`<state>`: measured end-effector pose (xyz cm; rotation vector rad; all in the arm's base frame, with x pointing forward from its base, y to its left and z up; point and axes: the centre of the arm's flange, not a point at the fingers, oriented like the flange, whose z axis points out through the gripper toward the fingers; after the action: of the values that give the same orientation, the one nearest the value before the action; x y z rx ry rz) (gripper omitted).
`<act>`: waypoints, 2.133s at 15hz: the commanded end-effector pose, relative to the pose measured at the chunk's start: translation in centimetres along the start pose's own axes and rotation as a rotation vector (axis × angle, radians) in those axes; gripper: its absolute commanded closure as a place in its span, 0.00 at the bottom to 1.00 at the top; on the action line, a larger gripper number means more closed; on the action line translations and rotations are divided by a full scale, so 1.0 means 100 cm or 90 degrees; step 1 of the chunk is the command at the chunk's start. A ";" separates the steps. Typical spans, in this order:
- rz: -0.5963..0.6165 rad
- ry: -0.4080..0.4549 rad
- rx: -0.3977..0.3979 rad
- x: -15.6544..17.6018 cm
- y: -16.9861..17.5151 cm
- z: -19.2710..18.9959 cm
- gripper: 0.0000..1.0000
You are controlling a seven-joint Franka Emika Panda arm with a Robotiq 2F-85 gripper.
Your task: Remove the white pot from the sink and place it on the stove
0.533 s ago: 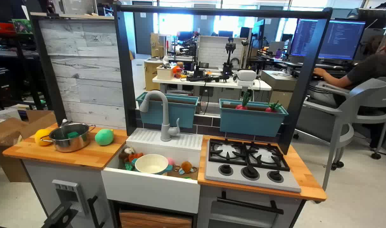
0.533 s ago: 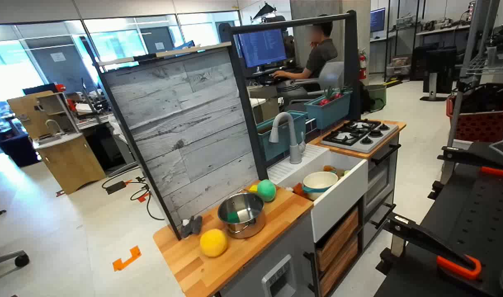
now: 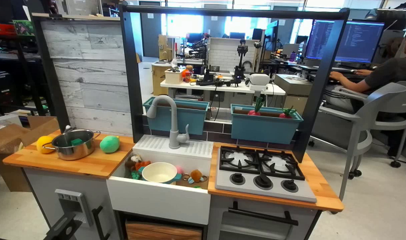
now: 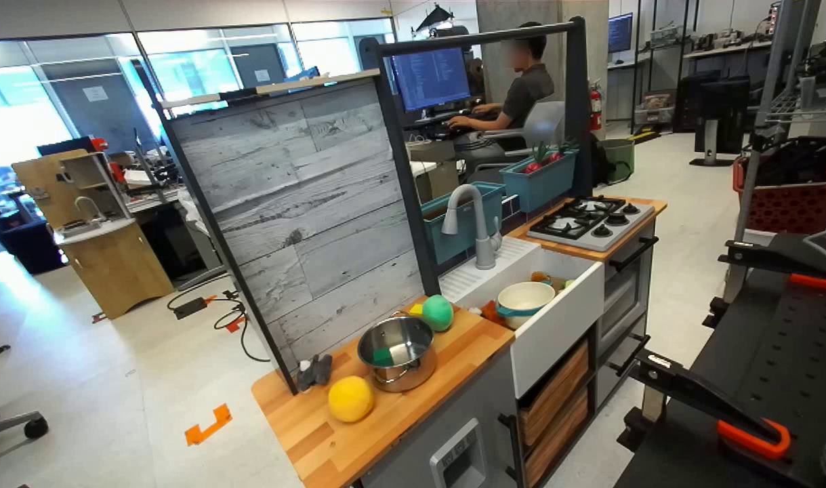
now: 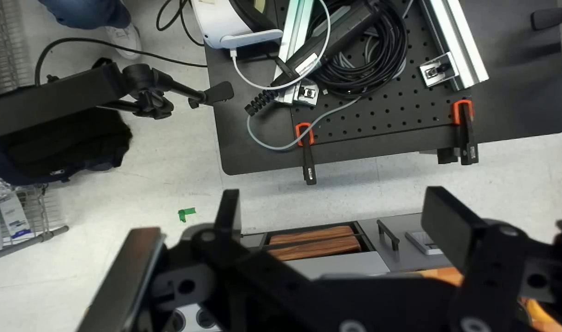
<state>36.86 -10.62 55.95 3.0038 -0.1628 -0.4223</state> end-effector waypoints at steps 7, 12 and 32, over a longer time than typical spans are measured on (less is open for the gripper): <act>0.000 0.000 0.000 0.000 0.000 0.000 0.00; 0.000 0.000 0.000 0.000 0.000 0.000 0.00; -0.349 0.096 -0.128 0.260 0.097 0.110 0.00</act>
<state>52.59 -21.61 41.07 2.8208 0.4770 -0.2157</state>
